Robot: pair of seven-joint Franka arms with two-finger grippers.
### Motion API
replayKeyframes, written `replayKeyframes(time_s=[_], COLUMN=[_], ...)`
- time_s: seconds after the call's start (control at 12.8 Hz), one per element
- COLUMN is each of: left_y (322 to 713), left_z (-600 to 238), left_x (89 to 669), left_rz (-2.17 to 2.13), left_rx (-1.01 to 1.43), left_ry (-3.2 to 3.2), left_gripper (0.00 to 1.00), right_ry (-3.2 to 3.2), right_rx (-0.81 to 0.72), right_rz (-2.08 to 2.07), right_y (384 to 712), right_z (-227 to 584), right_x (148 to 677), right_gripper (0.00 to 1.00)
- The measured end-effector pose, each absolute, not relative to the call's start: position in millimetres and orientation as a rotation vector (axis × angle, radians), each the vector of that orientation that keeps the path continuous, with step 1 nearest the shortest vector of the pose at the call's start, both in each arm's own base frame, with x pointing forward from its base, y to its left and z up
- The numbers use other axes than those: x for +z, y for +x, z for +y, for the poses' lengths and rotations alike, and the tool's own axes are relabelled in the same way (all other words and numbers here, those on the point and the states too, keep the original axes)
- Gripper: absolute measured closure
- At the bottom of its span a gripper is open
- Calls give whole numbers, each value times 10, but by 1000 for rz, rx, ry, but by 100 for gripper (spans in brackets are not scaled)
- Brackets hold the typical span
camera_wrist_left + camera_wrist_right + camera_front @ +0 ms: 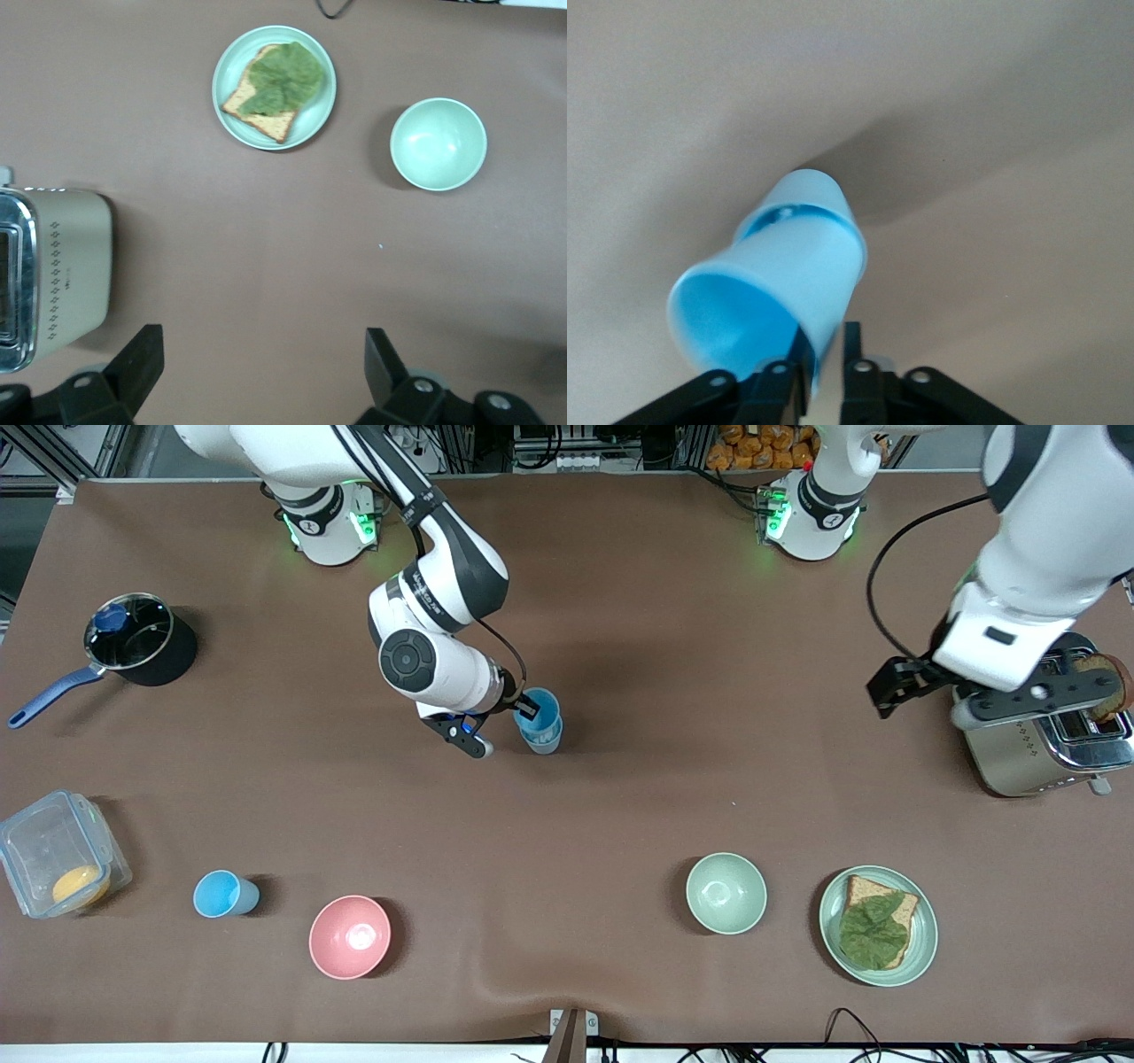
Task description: Stack blue cups with both arms
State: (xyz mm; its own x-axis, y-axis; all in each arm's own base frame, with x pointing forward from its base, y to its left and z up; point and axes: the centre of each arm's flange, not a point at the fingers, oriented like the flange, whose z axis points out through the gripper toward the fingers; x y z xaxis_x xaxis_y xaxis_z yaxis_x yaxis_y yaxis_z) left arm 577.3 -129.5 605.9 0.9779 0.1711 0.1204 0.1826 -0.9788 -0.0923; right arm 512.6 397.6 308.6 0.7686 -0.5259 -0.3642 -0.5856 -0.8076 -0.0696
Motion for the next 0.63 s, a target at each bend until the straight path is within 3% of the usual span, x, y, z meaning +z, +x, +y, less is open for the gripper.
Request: replayKeyframes(time_s=[0.47, 0.63], left_y=[5712, 5665], left_z=[-1123, -1116], left_x=[6209, 6266], left_rz=[-323, -309], left_rx=[-163, -139], left_ry=[-3025, -3036], left_gripper=[0, 0], right_ry=[-2953, -2980], right_rx=[383, 397], right_rz=[633, 497], right_y=[5468, 5619], right_z=[3282, 2736], right_x=[3557, 3827], right_gripper=[7, 0])
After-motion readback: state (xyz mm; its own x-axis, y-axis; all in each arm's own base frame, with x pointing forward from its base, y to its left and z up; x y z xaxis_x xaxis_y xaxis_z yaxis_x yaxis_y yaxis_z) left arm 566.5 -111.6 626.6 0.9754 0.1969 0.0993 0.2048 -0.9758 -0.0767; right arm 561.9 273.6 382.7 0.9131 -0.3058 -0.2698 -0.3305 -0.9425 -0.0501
